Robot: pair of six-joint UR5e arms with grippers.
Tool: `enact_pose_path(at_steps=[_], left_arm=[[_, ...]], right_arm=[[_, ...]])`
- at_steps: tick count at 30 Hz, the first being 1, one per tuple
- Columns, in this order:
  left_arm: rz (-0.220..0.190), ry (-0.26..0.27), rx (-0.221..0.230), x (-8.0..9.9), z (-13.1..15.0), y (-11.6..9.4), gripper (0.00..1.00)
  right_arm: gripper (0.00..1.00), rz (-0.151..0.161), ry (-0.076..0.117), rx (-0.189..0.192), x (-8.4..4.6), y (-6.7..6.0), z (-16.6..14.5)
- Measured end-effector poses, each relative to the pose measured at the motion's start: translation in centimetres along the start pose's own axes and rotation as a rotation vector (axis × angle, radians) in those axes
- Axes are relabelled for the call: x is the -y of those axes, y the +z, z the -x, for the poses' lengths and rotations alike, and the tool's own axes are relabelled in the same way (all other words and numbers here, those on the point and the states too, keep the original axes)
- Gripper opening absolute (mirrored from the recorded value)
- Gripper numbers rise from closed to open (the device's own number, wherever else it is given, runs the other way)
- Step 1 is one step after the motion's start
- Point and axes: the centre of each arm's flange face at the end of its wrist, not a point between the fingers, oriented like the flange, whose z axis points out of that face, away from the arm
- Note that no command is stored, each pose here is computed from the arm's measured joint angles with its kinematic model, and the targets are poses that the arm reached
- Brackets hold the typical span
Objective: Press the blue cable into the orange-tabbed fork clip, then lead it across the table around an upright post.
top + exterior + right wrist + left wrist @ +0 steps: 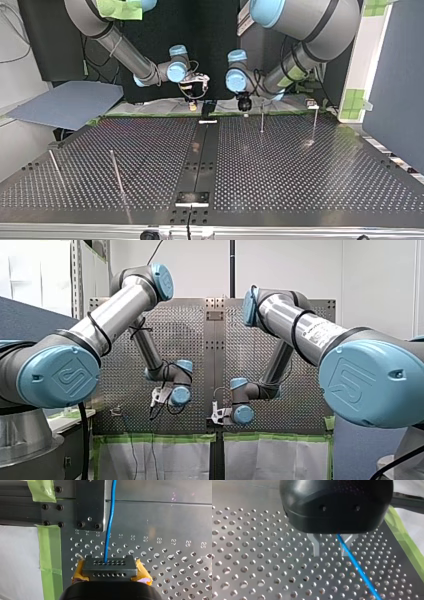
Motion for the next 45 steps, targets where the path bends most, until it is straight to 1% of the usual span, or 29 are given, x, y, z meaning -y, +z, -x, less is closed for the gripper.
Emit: enact_pose_path(at_steps=[5,6,8,10,11,13,14,15,16,17,18,27,29,32,35,37,39,42,45], left_arm=[[0.003,0.038,-0.025,0.3,0.3,-0.3,0.42],[0.006,0.043,-0.029,0.3,0.3,-0.3,0.39],[0.015,0.055,-0.035,0.2,0.3,-0.4,0.39],[0.022,0.064,-0.039,0.1,0.3,-0.4,0.34],[0.024,0.068,-0.041,0.1,0.3,-0.4,0.34],[0.026,0.073,-0.043,0.1,0.3,-0.4,0.24],[0.026,0.075,-0.044,0.1,0.2,-0.5,0.24],[0.026,0.077,-0.044,0.1,0.2,-0.5,0.15],[0.025,0.078,-0.044,0.1,0.2,-0.5,0.09],[0.023,0.079,-0.044,0.2,0.2,-0.6,0.09],[0.022,0.080,-0.044,0.3,0.3,-0.6,0.00],[0.014,0.081,-0.044,0.6,0.3,-1.0,0.00],[0.010,0.074,-0.045,0.8,0.3,-1.1,0.00],[0.006,0.057,-0.047,1.0,0.3,-1.3,0.00],[0.003,0.044,-0.048,1.2,0.3,-1.6,0.00],[-0.002,0.037,-0.048,1.5,0.4,-1.9,0.00],[-0.010,0.024,-0.045,1.8,0.7,-2.3,0.00],[-0.021,-0.003,-0.032,2.3,1.8,-3.1,0.00],[-0.032,-0.030,-0.017,2.6,3.5,-3.9,0.00]], right_arm=[[0.00,-0.001,0.000,0.000,0.1,0.0,0.0],[0.00,-0.001,0.000,0.001,0.0,0.0,0.0],[0.00,-0.001,0.000,0.002,0.0,0.0,0.0],[0.00,-0.001,0.000,0.004,0.0,0.0,0.0],[0.00,-0.001,-0.001,0.004,0.0,-0.1,0.0],[0.00,-0.001,-0.001,0.004,0.1,-0.1,0.0],[0.00,-0.001,-0.001,0.004,0.1,-0.1,0.0],[0.00,-0.001,-0.001,0.005,0.1,-0.1,0.1],[0.00,-0.002,-0.001,0.005,0.1,-0.1,0.1],[0.00,-0.002,-0.001,0.006,0.1,-0.1,0.1],[0.00,-0.002,-0.001,0.007,0.2,-0.1,0.1],[0.00,-0.003,-0.003,0.012,0.2,-0.2,0.2],[0.00,-0.002,-0.004,0.017,0.2,-0.2,0.2],[0.00,0.008,-0.010,0.033,0.1,-0.4,0.4],[0.00,0.030,-0.024,0.052,-0.2,-0.6,0.4],[0.00,0.048,-0.039,0.066,-0.5,-0.7,0.3],[0.00,0.058,-0.056,0.072,-0.6,-0.9,-0.4],[0.00,0.062,-0.070,0.065,-0.6,-1.0,-2.0],[0.00,0.061,-0.075,0.056,-0.4,-1.2,-3.7]])
